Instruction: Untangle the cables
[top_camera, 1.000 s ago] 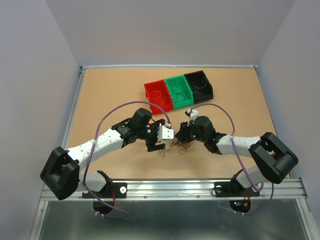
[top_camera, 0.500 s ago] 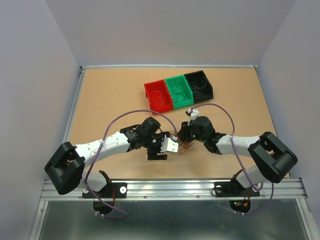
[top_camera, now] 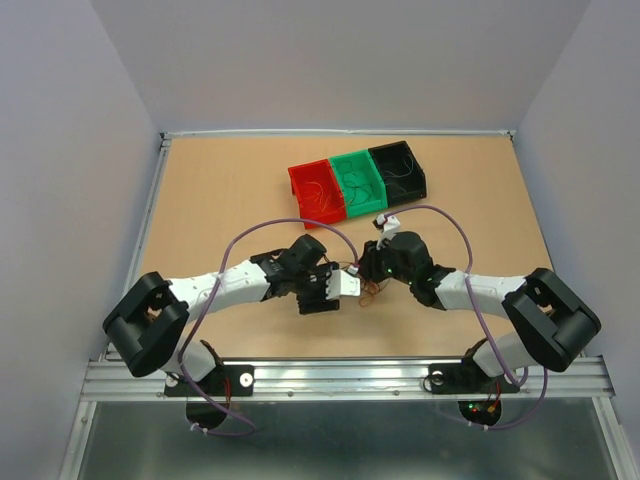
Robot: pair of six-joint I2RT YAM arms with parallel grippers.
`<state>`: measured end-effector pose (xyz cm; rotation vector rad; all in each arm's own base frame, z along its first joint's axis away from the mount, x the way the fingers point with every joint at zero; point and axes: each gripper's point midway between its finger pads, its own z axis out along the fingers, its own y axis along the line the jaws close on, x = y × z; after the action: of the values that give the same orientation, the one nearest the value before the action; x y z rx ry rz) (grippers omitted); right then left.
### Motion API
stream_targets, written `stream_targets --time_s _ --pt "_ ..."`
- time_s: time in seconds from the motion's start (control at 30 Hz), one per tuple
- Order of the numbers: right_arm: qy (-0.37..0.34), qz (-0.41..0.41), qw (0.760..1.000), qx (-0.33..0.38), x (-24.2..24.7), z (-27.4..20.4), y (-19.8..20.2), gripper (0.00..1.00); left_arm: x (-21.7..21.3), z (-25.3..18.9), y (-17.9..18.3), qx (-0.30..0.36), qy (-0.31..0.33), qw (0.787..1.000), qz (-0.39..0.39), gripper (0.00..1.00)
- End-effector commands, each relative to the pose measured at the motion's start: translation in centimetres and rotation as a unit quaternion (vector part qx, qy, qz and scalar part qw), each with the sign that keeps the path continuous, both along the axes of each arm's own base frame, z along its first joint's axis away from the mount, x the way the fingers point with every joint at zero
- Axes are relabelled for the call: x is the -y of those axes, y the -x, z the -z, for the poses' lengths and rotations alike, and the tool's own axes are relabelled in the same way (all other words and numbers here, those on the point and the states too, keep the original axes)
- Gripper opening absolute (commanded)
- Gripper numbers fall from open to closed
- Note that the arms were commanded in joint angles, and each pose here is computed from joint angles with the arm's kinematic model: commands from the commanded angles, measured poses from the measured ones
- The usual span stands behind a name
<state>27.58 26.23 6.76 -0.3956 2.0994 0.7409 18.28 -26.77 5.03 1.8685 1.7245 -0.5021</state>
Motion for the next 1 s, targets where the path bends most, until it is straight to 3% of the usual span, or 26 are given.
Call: stream_targets --time_s 0.0,0.2,0.27,0.3,0.37,0.73,0.9,0.97 --pt "-0.015 0.000 1.000 0.025 -0.2 -1.0 -0.1 0.33 1.3 -1.2 -0.4 0.002 0.023 1.000 0.004 0.66" --pt "-0.013 0.006 1.000 0.025 -0.2 -0.8 -0.3 0.29 2.3 -0.7 -1.2 -0.005 0.020 1.000 -0.006 0.18" --pt "-0.014 0.022 0.999 0.019 0.0 -0.7 -0.7 0.22 2.6 -0.9 -1.8 0.005 0.025 1.000 -0.014 0.00" --pt "-0.008 0.047 0.999 0.022 0.6 -0.5 -1.3 0.11 2.6 -1.1 -2.0 0.010 0.028 0.999 -0.017 0.00" --pt "0.001 0.089 0.996 0.025 1.8 -0.2 -2.1 0.00 2.6 -2.5 -2.8 0.033 0.048 0.998 -0.034 0.00" --pt "-0.009 0.110 0.992 0.056 3.0 -2.2 -2.0 0.01 0.1 -11.6 -6.3 0.104 0.154 0.975 -0.123 0.00" --pt "-0.005 0.073 0.996 0.052 2.1 -1.7 -1.4 0.00 -2.1 -19.7 -8.4 0.184 0.216 0.937 -0.203 0.00" --pt "-0.002 0.067 0.997 0.045 1.9 -1.2 -1.4 0.00 -4.3 -24.2 -10.3 0.234 0.240 0.903 -0.268 0.00"
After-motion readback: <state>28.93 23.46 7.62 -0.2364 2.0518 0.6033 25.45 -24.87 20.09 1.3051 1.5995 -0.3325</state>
